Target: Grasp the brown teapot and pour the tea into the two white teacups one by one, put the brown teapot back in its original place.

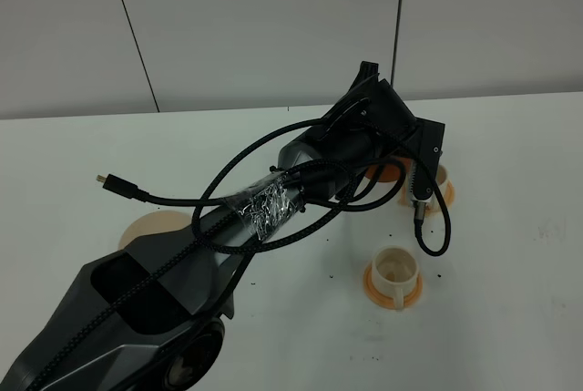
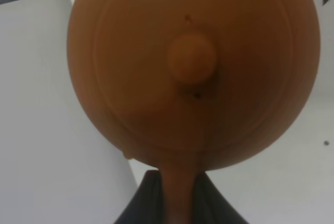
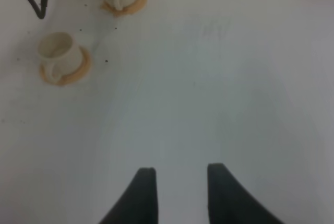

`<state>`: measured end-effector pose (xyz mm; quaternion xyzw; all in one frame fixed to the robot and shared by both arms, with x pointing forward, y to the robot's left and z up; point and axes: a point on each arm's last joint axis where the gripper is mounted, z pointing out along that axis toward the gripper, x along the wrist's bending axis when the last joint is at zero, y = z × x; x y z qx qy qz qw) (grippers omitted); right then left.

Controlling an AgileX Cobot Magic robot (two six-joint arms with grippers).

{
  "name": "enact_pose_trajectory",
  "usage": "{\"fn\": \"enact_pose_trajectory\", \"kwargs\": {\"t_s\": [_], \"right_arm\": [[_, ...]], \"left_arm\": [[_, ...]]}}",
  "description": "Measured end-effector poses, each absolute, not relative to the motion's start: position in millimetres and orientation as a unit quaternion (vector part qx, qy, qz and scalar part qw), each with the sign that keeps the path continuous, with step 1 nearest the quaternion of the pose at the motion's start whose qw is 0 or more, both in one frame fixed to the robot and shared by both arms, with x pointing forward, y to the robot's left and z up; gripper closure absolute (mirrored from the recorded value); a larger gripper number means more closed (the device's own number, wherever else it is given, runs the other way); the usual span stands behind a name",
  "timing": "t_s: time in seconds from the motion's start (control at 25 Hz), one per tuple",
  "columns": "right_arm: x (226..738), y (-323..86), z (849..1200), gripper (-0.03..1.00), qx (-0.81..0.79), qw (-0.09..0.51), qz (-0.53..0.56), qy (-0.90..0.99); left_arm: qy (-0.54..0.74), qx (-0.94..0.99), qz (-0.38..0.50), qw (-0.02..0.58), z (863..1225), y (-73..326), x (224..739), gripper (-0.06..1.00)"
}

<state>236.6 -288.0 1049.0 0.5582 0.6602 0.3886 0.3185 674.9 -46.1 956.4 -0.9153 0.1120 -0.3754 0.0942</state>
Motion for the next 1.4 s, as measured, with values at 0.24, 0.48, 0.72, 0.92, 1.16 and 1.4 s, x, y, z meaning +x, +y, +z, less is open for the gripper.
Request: {"fn": "enact_pose_trajectory", "kwargs": {"t_s": [0.24, 0.48, 0.72, 0.92, 1.16, 1.4], "right_arm": [[236.6, -288.0, 1049.0, 0.73, 0.558, 0.319, 0.389, 0.66], [236.6, -288.0, 1049.0, 0.73, 0.558, 0.319, 0.389, 0.66], [236.6, -288.0, 1049.0, 0.73, 0.558, 0.319, 0.389, 0.66], [236.6, -288.0, 1049.0, 0.73, 0.558, 0.319, 0.389, 0.66], [236.6, -288.0, 1049.0, 0.73, 0.558, 0.319, 0.389, 0.66], [236.6, -288.0, 1049.0, 0.73, 0.558, 0.319, 0.389, 0.66]], "left_arm": [[0.114, -0.913, -0.379, 0.099, 957.1, -45.5, 675.5, 0.78], [0.116, -0.911, -0.383, 0.103, 957.7, -45.1, 676.0, 0.78], [0.117, -0.91, -0.384, 0.104, 957.9, -45.1, 676.2, 0.78], [0.124, -0.909, -0.383, 0.107, 957.9, -45.1, 676.2, 0.78], [0.13, -0.904, -0.39, 0.116, 959.4, -46.0, 675.8, 0.78], [0.137, -0.898, -0.399, 0.123, 960.9, -46.7, 676.2, 0.78]]}}
